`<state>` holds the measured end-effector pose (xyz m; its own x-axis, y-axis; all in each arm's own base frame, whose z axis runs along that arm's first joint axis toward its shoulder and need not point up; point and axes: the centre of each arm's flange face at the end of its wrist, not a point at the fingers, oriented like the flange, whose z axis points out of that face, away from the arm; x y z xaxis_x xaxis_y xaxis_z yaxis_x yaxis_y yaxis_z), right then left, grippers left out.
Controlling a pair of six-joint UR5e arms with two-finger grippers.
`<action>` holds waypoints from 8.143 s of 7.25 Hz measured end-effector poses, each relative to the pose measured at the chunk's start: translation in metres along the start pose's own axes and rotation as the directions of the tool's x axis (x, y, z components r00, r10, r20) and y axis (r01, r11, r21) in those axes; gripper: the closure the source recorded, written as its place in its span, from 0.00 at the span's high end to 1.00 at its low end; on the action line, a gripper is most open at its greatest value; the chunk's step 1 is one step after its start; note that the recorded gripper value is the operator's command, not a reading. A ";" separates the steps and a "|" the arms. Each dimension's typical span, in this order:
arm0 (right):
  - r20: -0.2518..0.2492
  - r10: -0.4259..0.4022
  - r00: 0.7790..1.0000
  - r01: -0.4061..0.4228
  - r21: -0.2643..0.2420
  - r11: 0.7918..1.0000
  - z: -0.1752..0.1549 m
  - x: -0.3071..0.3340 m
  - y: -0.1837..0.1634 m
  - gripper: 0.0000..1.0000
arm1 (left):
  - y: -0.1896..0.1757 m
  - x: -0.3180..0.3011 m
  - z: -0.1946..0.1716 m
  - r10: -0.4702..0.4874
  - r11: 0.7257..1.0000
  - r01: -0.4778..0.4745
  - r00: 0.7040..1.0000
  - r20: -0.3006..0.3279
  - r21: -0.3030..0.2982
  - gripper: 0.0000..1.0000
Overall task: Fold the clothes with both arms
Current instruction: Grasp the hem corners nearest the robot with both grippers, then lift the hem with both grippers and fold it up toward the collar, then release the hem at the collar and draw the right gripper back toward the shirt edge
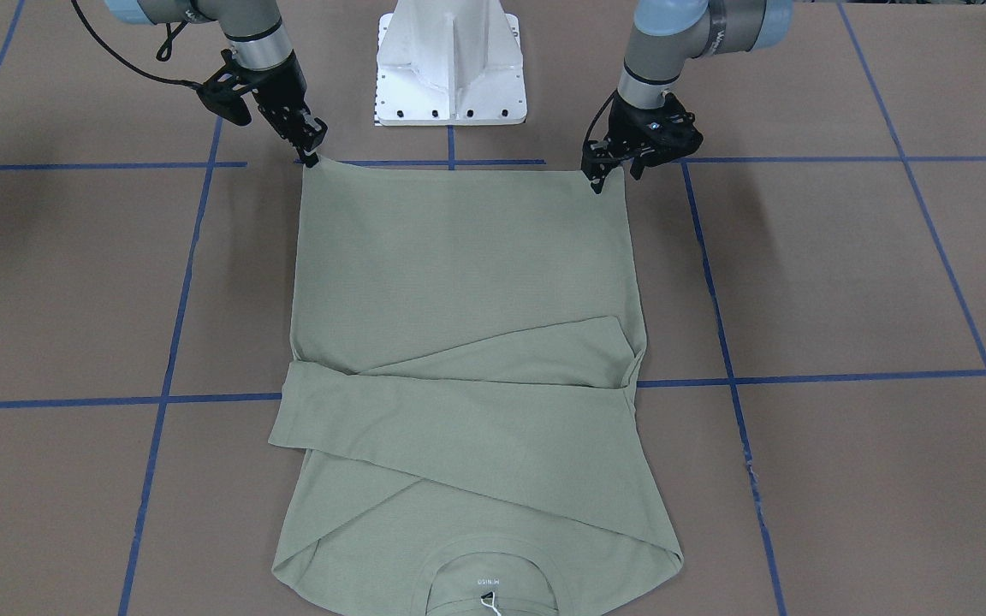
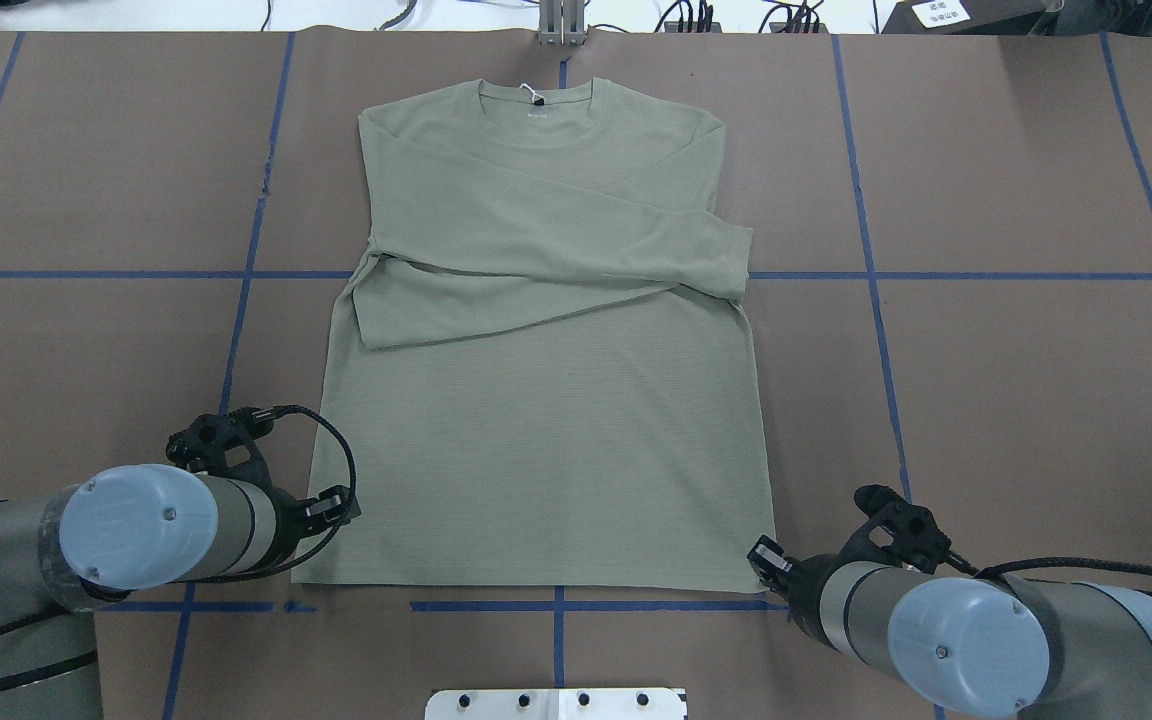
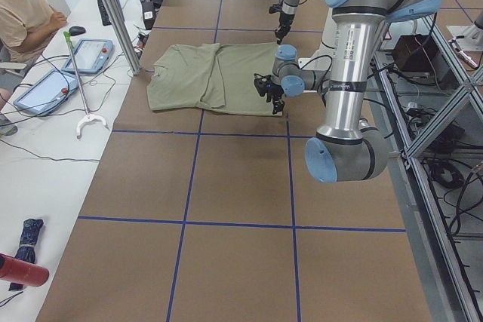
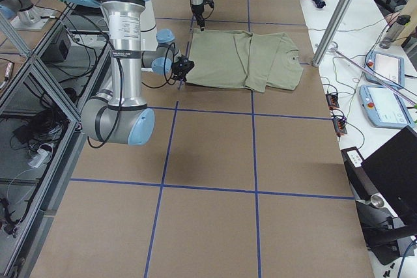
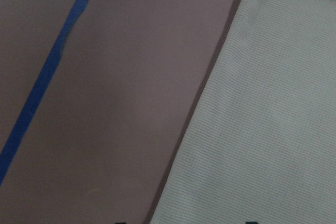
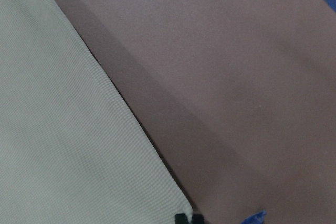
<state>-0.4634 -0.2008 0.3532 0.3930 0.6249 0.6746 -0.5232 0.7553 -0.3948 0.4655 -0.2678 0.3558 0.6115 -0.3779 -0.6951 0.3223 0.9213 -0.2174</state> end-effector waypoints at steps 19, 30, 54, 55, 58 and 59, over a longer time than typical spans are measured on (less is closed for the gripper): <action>0.008 -0.010 1.000 0.010 -0.059 0.998 -0.060 0.024 -0.006 0.00 | 0.090 -0.003 -0.071 0.060 0.977 -0.076 0.995 -0.085 -0.201 0.00; 0.021 -0.108 0.994 0.103 0.183 0.978 0.026 -0.292 -0.316 0.00 | -0.269 0.087 -0.036 -0.006 0.944 0.089 0.968 -0.251 0.319 0.00; 0.094 0.124 0.988 -0.133 0.102 0.986 0.074 -0.145 -0.206 0.00 | -0.344 0.124 -0.010 0.148 0.903 -0.012 0.947 -0.285 0.429 0.42; 0.094 0.130 0.987 -0.140 0.102 0.985 0.073 -0.144 -0.206 0.00 | -0.344 0.124 -0.010 0.147 0.903 -0.011 0.947 -0.285 0.429 0.42; 0.110 0.131 0.985 -0.142 0.094 0.985 0.064 -0.145 -0.204 0.00 | -0.344 0.123 -0.009 0.147 0.903 -0.012 0.948 -0.284 0.429 0.42; 0.116 0.132 0.984 -0.143 0.091 0.985 0.059 -0.143 -0.203 0.00 | -0.344 0.123 -0.009 0.147 0.904 -0.012 0.947 -0.284 0.428 0.42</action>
<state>-0.4580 -0.4554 0.3735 0.2301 0.6921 0.6842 -0.6408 0.6368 -0.4287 0.4231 -0.6305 0.3393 0.4213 -0.1965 -0.8854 0.5931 0.7982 0.1051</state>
